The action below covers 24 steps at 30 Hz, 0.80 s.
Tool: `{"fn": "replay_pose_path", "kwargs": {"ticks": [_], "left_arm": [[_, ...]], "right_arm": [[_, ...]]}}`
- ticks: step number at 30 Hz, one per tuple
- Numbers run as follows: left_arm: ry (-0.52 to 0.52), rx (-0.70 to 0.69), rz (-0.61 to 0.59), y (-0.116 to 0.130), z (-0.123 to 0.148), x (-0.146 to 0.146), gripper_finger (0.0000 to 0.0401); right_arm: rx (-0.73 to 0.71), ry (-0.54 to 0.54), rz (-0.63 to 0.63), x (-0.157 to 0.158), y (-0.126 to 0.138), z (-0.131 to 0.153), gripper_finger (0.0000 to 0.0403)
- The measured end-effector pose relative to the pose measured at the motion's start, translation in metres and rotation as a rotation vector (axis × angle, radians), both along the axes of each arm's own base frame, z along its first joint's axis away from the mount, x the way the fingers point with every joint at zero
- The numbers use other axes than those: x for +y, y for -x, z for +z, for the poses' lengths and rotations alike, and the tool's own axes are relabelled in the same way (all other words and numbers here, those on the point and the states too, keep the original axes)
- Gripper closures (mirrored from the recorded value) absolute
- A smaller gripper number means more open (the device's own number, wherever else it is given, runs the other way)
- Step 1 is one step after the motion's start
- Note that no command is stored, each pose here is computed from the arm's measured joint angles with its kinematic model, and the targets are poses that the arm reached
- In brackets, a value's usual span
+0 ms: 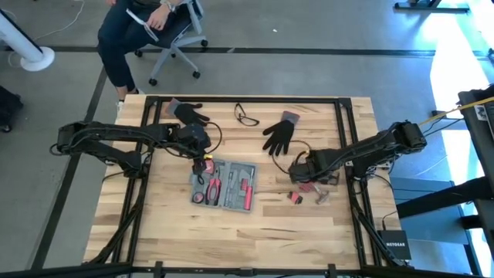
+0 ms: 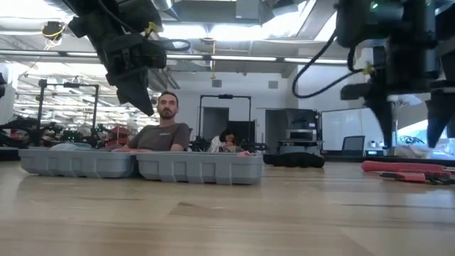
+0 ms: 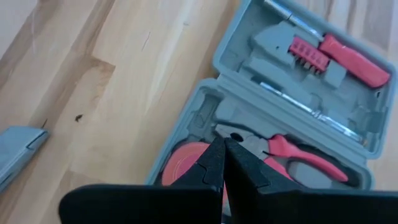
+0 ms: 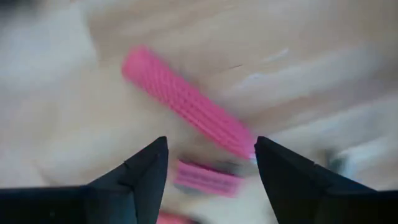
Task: Prefit tool cases
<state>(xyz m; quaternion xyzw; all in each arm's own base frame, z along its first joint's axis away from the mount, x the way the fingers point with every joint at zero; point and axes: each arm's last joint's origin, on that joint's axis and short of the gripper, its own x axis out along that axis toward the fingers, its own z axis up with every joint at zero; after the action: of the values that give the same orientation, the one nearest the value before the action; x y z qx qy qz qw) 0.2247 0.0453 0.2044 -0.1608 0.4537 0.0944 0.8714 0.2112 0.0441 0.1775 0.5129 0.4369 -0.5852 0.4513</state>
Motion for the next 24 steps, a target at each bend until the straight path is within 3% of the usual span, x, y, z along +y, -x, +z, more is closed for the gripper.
{"fn": "replay_pose_path", "kwargs": {"ticks": [4, 5, 9, 14, 16, 19, 24], "left_arm": [[-0.003, 0.002, -0.004, 0.0, 0.0, 0.0, 0.0401], [-0.002, 0.004, -0.003, 0.0, 0.0, 0.0, 0.0401], [0.011, 0.003, 0.021, 0.0, 0.0, 0.0, 0.0401], [0.009, 0.007, 0.073, 0.0, 0.0, 0.001, 0.0401], [0.018, 0.001, 0.089, 0.0, 0.0, 0.001, 0.0401], [0.035, 0.003, 0.113, 0.0, 0.0, 0.001, 0.0401], [0.06, -0.002, 0.151, 0.0, 0.0, 0.001, 0.0401]], "right_arm": [[0.137, -0.139, 0.49, 0.008, 0.014, 0.004, 0.0173], [0.191, -0.181, 0.558, 0.01, 0.02, 0.005, 0.0176], [0.288, -0.26, 0.617, 0.016, 0.034, 0.001, 0.0233], [0.149, -0.236, 0.601, 0.022, 0.026, -0.004, 0.0374], [0.137, -0.212, 0.628, 0.021, 0.024, -0.004, 0.0394], [0.126, -0.175, 0.687, 0.021, 0.023, -0.005, 0.0364], [0.136, -0.162, 0.784, 0.019, 0.024, -0.007, 0.0269]]}}
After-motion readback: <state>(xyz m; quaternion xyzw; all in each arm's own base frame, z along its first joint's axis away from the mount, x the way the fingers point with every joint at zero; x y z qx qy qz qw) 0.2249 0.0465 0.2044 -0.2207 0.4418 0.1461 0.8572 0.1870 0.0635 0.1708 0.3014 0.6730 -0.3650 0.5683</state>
